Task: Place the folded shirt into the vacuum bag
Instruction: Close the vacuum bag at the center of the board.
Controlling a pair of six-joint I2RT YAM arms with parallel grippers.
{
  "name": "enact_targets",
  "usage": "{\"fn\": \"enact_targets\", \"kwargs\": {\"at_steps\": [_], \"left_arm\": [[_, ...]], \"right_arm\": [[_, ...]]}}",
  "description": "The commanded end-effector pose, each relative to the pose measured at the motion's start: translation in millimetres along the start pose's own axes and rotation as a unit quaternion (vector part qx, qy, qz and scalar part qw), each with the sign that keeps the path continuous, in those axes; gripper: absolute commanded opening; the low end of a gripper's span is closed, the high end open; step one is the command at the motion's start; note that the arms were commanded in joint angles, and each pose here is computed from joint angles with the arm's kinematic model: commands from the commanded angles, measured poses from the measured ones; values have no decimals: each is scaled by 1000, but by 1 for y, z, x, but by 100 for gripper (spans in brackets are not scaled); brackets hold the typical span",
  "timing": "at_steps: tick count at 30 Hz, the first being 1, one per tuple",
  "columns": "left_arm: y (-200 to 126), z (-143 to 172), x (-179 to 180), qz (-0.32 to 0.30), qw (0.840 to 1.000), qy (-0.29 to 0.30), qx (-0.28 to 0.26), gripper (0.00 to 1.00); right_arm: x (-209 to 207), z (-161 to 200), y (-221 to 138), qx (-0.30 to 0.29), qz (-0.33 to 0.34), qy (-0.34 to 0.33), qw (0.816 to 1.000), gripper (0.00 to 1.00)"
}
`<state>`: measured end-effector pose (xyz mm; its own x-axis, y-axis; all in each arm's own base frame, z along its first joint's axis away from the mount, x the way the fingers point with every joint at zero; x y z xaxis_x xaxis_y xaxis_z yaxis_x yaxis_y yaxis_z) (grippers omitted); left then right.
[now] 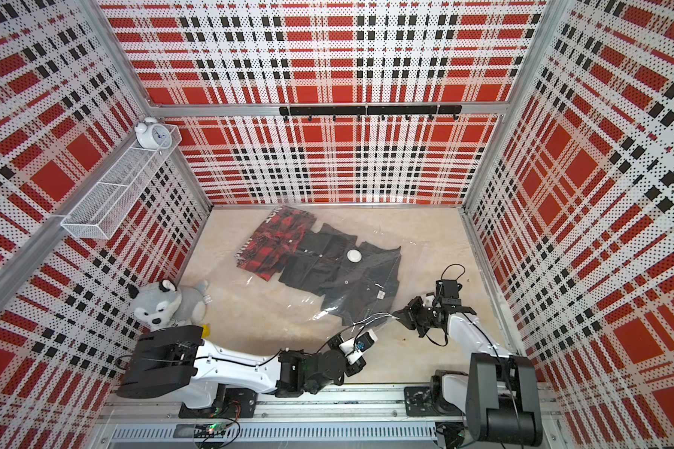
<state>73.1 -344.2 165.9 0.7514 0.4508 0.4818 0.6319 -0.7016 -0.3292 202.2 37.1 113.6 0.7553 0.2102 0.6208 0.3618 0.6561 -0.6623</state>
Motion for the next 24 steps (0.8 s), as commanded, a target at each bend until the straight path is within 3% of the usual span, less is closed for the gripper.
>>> {"fn": "enact_targets", "kwargs": {"at_steps": [1,9,15,24], "left_arm": [[-19,-28,0,2,998,-41,-57,0],[-17,-27,-6,20,995,-73,-62,0],[-13,-28,-14,43,992,-99,-68,0],[-6,-21,-41,83,989,-104,-56,0]], "right_arm": [[24,-51,-19,-207,-27,-54,976,0],[29,-60,-10,-174,-48,-70,981,0],[33,-61,-12,-181,-50,-79,979,0],[24,-67,-19,-230,21,-71,970,0]]}}
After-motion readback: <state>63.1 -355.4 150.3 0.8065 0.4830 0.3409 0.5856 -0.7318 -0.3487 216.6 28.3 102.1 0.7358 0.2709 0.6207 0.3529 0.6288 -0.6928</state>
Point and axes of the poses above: each gripper's point midway between its finger pads, its own y axis out along the fingers, its own x axis along the line the jaws close on, z = x × y, the point moved 9 cm from there along -y, back along the fingers, and after that the axes turned 15 degrees about y, right-handed, at the moved point
